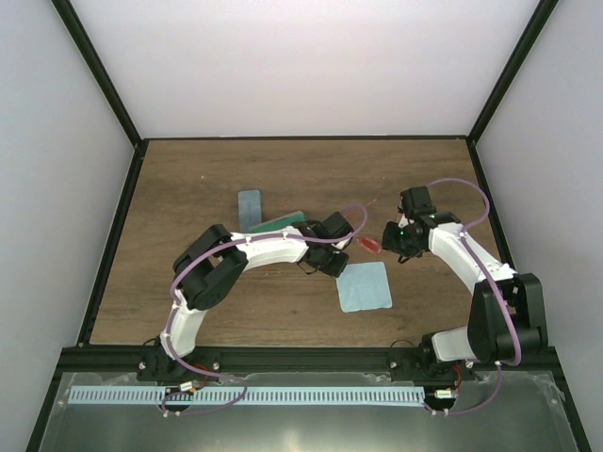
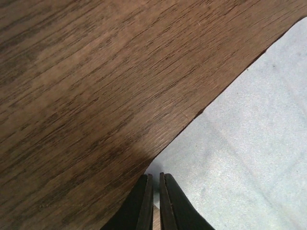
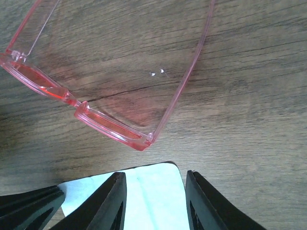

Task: Organize the sunglasses
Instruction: Adjust the glasses cleaning cloth at the center of the board, then fold the glasses cleaning cloth at the center of the board.

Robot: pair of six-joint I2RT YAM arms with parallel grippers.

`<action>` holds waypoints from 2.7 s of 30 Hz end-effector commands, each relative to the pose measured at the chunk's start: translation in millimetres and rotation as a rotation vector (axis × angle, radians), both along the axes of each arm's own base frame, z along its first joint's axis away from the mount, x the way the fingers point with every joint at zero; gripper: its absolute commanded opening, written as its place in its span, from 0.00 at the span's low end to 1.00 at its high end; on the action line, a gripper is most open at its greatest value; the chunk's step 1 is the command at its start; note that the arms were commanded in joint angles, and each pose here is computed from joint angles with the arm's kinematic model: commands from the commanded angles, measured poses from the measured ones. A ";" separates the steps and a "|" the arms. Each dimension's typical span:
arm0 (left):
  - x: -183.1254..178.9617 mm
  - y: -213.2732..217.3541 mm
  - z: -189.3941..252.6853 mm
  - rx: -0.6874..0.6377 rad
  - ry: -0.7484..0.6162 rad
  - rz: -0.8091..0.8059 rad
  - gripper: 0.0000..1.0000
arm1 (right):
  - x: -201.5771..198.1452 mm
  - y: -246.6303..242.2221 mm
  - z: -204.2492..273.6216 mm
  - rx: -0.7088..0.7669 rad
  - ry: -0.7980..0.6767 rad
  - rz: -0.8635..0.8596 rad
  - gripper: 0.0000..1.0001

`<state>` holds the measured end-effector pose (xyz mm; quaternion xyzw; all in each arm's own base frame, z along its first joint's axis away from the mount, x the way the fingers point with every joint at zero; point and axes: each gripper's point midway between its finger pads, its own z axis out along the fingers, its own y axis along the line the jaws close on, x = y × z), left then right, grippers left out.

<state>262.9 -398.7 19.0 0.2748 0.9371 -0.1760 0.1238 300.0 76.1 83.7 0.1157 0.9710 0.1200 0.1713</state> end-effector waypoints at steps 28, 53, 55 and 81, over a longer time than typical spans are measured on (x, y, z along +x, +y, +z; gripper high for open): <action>3.4 -6.5 -0.9 0.019 0.011 0.006 0.04 | -11.2 8.3 -61.6 -0.075 0.205 0.089 0.33; 0.6 -4.4 -4.8 0.033 0.013 -0.023 0.04 | -23.3 20.1 -71.5 -0.094 0.257 0.106 0.13; 0.6 -4.8 -4.1 0.031 0.012 -0.025 0.04 | -22.6 20.1 -71.1 -0.092 0.256 0.104 0.08; -0.1 -9.4 -8.6 0.026 0.030 -0.028 0.06 | -23.4 22.7 -70.6 -0.075 0.251 0.107 0.01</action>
